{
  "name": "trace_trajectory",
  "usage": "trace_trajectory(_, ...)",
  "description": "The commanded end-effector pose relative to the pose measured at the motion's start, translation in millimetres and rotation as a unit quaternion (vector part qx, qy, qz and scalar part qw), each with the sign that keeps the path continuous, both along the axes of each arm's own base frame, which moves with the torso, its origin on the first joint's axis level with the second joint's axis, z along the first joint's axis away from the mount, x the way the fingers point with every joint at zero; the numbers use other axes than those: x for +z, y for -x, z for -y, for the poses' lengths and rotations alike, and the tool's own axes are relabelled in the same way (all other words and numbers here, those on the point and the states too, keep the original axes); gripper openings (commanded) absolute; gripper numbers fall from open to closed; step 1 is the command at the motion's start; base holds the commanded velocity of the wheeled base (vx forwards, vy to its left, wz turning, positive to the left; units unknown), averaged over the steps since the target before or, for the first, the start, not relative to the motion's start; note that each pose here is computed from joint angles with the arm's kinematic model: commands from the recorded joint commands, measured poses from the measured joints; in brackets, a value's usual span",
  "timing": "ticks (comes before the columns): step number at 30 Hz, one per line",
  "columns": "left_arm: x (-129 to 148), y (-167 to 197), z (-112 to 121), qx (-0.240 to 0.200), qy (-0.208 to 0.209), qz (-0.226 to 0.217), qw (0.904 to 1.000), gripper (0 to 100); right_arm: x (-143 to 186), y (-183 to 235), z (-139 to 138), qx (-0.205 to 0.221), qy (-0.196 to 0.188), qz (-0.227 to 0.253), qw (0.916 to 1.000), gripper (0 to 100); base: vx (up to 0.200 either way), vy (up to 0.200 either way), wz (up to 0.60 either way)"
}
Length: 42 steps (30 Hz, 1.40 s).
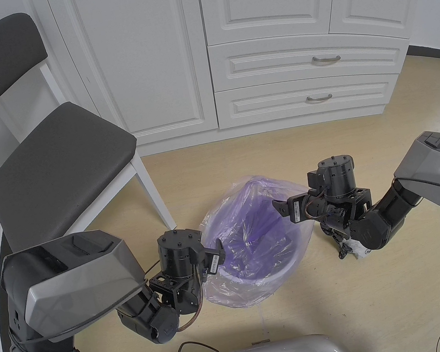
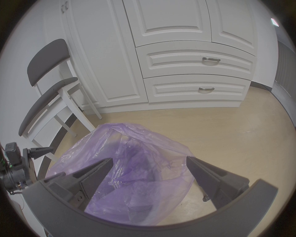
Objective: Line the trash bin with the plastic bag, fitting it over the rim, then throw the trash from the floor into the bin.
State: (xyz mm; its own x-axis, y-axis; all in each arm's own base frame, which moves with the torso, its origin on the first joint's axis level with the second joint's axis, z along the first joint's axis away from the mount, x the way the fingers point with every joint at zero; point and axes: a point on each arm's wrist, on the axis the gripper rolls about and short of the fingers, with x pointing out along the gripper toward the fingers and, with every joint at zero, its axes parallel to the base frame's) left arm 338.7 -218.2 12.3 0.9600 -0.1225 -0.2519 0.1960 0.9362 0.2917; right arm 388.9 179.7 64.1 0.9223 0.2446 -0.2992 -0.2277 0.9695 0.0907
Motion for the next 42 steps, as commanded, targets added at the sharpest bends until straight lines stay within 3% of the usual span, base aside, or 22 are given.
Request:
trace_trajectory(1,4,-18,-11,0.033,0.005,0.017,0.9993,100,-3,-1,-1,0.000,0.001,-0.001,1.0000,100,0.000,0.000,0.00)
trace_trajectory(11,10,-68,-41,0.145,-0.002,0.069,0.9870,100,-5,0,-1,0.000,0.002,-0.003,1.0000,100,0.000,0.000,0.00)
trace_trajectory(22,3,-69,-41,0.146,-0.004,0.065,0.9871,100,-8,-1,-1,-0.002,0.004,-0.006,1.0000,100,0.000,0.000,0.00)
trace_trajectory(28,-26,-66,-22,0.124,-0.009,0.058,0.9905,100,-14,-1,-7,0.004,0.005,-0.010,0.9999,100,0.000,0.000,0.00)
trace_trajectory(33,-23,-62,-22,0.122,-0.010,0.057,0.9909,100,-14,6,-20,0.015,0.008,-0.015,0.9998,100,0.000,0.000,0.00)
trace_trajectory(36,-18,-59,-22,0.121,-0.009,0.058,0.9909,100,-26,13,-35,0.010,0.026,-0.026,0.9993,100,0.000,0.000,0.00)
trace_trajectory(39,-17,-58,-21,0.120,-0.009,0.058,0.9911,100,-44,10,-44,-0.027,0.069,-0.033,0.9967,100,0.000,0.000,0.00)
trace_trajectory(41,-17,-58,-21,0.120,-0.009,0.058,0.9911,100,-45,10,-44,-0.029,0.071,-0.033,0.9965,100,0.000,0.000,0.00)
trace_trajectory(42,-16,-58,-21,0.120,-0.009,0.059,0.9910,100,-57,6,-49,-0.067,0.113,-0.042,0.9904,100,0.000,0.000,0.00)
